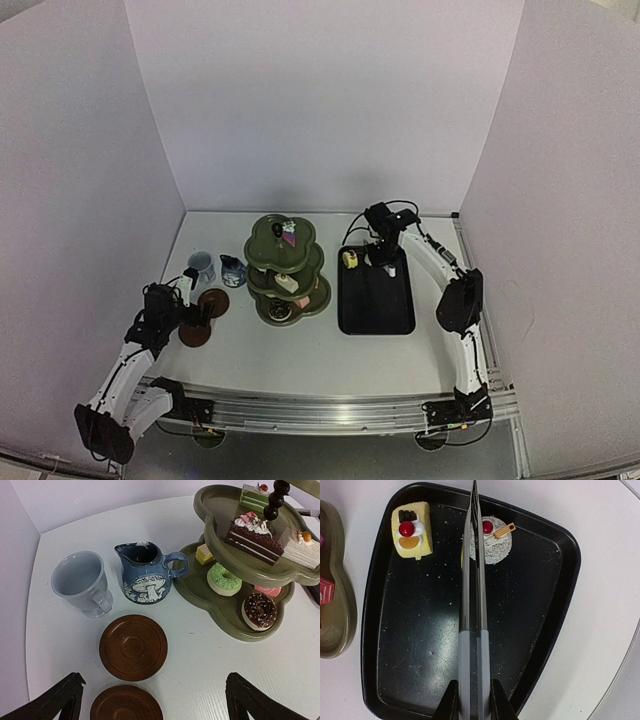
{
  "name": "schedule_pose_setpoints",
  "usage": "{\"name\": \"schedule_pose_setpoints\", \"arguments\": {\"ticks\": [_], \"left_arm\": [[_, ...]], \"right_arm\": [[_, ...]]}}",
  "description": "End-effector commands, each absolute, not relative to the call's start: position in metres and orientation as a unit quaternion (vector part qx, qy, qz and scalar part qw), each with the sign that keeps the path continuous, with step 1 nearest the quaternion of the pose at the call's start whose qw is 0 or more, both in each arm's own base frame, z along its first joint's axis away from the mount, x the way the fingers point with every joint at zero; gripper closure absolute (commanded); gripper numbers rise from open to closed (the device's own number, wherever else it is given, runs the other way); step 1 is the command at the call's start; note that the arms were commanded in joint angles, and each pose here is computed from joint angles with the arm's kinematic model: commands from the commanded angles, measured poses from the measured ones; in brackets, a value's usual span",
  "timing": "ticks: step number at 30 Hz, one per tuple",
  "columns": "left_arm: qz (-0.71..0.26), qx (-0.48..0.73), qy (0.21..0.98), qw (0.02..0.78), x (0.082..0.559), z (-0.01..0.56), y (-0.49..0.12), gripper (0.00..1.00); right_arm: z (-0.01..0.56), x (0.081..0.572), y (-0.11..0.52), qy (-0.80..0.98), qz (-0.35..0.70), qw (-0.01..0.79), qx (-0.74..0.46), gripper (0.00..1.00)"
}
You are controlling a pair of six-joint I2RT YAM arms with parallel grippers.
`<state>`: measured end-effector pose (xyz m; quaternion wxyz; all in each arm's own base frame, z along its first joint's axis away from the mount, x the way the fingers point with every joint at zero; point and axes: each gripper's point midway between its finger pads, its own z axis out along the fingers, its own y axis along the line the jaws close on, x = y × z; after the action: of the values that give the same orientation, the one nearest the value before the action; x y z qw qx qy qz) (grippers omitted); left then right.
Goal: Serve the afternoon tea
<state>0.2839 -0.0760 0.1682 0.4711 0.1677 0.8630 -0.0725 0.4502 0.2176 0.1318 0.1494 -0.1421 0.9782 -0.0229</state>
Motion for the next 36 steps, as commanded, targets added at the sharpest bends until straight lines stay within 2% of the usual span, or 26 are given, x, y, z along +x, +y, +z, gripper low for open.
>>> {"name": "schedule_pose_setpoints", "arguments": {"ticks": [1, 11, 17, 24, 29, 36], "left_arm": [[-0.060, 0.170, 0.855, 0.487, 0.294, 0.170, -0.074, 0.00], [-0.043, 0.173, 0.861, 0.476, 0.298, 0.159, -0.070, 0.00], [-0.036, 0.183, 0.860, 0.475, 0.298, 0.156, -0.069, 0.00], [-0.045, 0.193, 0.860, 0.470, 0.296, 0.151, -0.073, 0.00], [-0.054, 0.188, 0.870, 0.453, 0.297, 0.140, -0.074, 0.00], [-0.066, 0.193, 0.864, 0.460, 0.294, 0.145, -0.078, 0.00]], "right_arm": [[0.159, 0.453, 0.218, 0.975, -0.016, 0.176, -0.138, 1.00], [0.152, 0.398, 0.187, 0.986, -0.035, 0.121, -0.109, 1.00], [0.176, 0.375, 0.185, 0.986, -0.006, 0.123, -0.109, 1.00], [0.182, 0.327, 0.197, 0.987, 0.029, 0.088, -0.128, 1.00], [0.178, 0.301, 0.168, 0.990, -0.026, 0.094, -0.101, 1.00], [0.149, 0.298, 0.141, 0.989, -0.092, 0.092, -0.068, 0.96]]}}
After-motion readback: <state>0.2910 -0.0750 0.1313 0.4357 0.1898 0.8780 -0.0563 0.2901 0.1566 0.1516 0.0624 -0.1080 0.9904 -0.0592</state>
